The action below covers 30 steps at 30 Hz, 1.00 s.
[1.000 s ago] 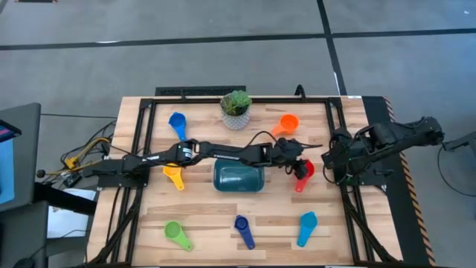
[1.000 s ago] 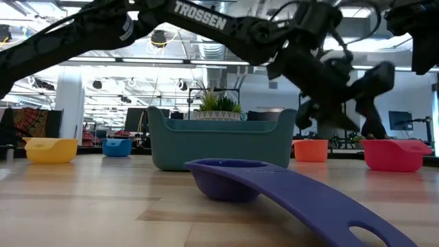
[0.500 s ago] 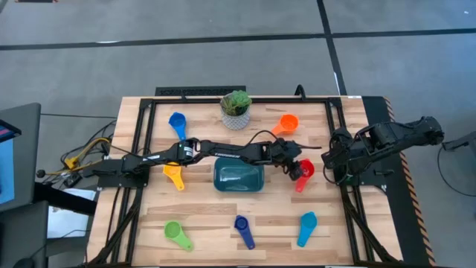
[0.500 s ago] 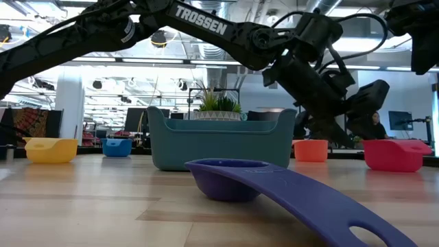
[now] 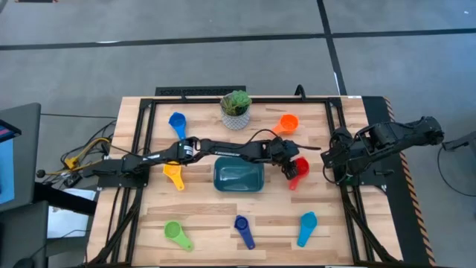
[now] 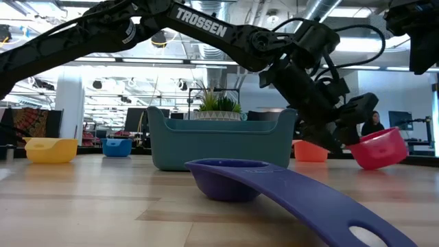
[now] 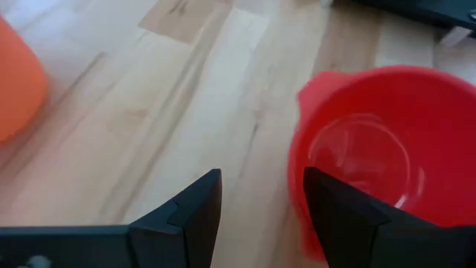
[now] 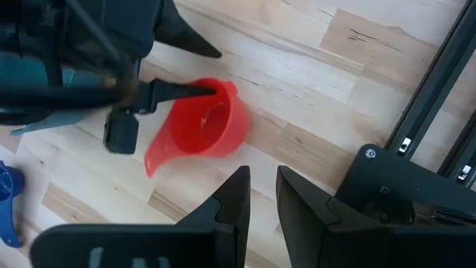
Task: Nest measuring cups in basket
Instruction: Stack the red measuring cup on top of the orange measuring cup
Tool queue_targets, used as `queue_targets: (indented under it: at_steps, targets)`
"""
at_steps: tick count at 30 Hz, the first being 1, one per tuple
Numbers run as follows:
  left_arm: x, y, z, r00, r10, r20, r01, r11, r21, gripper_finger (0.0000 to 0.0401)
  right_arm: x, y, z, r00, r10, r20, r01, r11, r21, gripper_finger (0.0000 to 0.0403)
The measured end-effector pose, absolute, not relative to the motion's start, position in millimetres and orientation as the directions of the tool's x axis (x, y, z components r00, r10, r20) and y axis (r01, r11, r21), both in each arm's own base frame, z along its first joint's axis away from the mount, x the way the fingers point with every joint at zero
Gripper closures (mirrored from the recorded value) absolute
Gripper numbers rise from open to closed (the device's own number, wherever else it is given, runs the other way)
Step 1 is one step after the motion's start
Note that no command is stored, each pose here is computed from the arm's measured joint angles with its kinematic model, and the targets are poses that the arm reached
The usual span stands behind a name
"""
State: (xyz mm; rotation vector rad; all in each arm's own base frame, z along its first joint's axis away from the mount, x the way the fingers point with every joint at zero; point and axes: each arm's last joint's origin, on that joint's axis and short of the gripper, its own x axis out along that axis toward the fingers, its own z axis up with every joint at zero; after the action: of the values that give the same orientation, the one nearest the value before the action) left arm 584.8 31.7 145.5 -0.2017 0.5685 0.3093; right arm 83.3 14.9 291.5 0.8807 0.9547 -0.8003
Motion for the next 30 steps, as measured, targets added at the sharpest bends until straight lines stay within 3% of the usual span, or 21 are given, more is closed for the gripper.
queue_targets:
  at_steps: [5, 16, 25, 30]
  targets:
    - [584.4, 35.1, 145.3, 0.795, 0.236, -0.559, -0.351, 0.930, -0.106, 0.0249, 83.3, 14.9, 291.5, 0.363, -0.177, -0.915, 0.867, 0.423, 0.262, 0.0310]
    - [584.9, 33.9, 147.5, 0.804, 0.226, -0.550, -0.353, 0.925, -0.137, 0.0391, 83.1, 14.9, 291.4, 0.361, -0.176, -0.916, 0.860, 0.444, 0.253, 0.0310]
    - [584.7, 37.4, 151.1, 0.809, 0.207, -0.550, -0.345, 0.925, -0.159, 0.0396, 83.3, 14.5, 291.5, 0.364, -0.192, -0.912, 0.853, 0.463, 0.243, 0.0310]
    - [578.9, 48.0, 159.4, 0.775, 0.224, -0.591, -0.422, 0.880, -0.219, 0.0397, 82.9, 15.0, 291.6, 0.365, -0.190, -0.911, 0.841, 0.487, 0.235, 0.0310]
